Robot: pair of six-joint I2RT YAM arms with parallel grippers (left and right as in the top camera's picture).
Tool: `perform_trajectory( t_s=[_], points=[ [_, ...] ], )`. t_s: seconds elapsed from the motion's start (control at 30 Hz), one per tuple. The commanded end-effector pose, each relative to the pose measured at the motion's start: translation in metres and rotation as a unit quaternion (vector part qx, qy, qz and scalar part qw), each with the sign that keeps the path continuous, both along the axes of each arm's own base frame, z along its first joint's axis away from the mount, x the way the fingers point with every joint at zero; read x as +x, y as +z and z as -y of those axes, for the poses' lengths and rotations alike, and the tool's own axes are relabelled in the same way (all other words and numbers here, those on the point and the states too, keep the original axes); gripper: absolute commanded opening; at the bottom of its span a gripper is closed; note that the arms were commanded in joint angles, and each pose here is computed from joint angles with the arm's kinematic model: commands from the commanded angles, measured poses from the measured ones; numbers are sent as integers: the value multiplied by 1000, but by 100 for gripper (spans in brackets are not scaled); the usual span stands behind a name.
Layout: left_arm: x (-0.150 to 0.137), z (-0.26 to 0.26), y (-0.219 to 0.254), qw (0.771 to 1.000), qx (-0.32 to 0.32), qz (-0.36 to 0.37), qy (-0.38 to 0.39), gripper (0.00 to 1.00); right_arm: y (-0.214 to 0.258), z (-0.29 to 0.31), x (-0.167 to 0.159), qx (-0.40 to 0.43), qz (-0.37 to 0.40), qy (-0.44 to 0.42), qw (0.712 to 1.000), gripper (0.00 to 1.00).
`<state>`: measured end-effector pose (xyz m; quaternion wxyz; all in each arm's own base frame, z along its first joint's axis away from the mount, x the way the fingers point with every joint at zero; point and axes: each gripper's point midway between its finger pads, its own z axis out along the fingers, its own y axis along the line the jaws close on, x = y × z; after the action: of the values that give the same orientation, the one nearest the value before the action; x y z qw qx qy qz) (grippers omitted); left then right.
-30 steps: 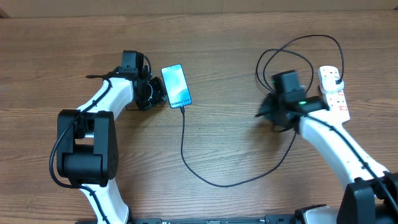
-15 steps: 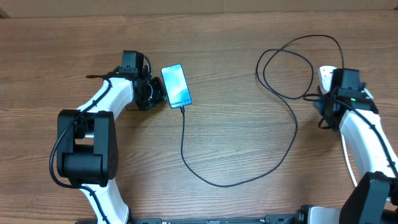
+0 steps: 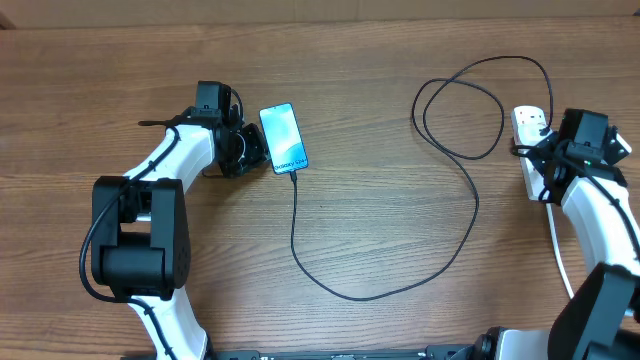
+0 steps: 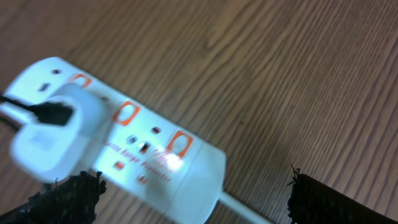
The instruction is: Plug charger to phone and switch on socket
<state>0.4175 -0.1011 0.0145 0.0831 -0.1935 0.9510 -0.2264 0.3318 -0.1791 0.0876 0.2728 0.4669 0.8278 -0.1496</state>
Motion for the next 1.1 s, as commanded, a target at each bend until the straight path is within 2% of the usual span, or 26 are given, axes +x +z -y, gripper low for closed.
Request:
perform_trajectory(
  t_s=[0.0,0.17,0.57,0.9,1.07],
  points=[
    [4,0,8,1000,-5,11,0,20,-10,8,-4,-3,-29,24,999,100],
    [4,0,8,1000,-5,11,0,20,1,9,-10,-27,-81,80,993,100],
    [4,0,8,1000,-5,11,0,21,79,30,24,-45,-36,74,996,100],
    [4,0,8,1000,-5,11,0,21,11,28,30,50,-75,75,993,100],
    [4,0,8,1000,-5,11,0,21,-4,32,26,61,-91,68,992,100]
  ],
)
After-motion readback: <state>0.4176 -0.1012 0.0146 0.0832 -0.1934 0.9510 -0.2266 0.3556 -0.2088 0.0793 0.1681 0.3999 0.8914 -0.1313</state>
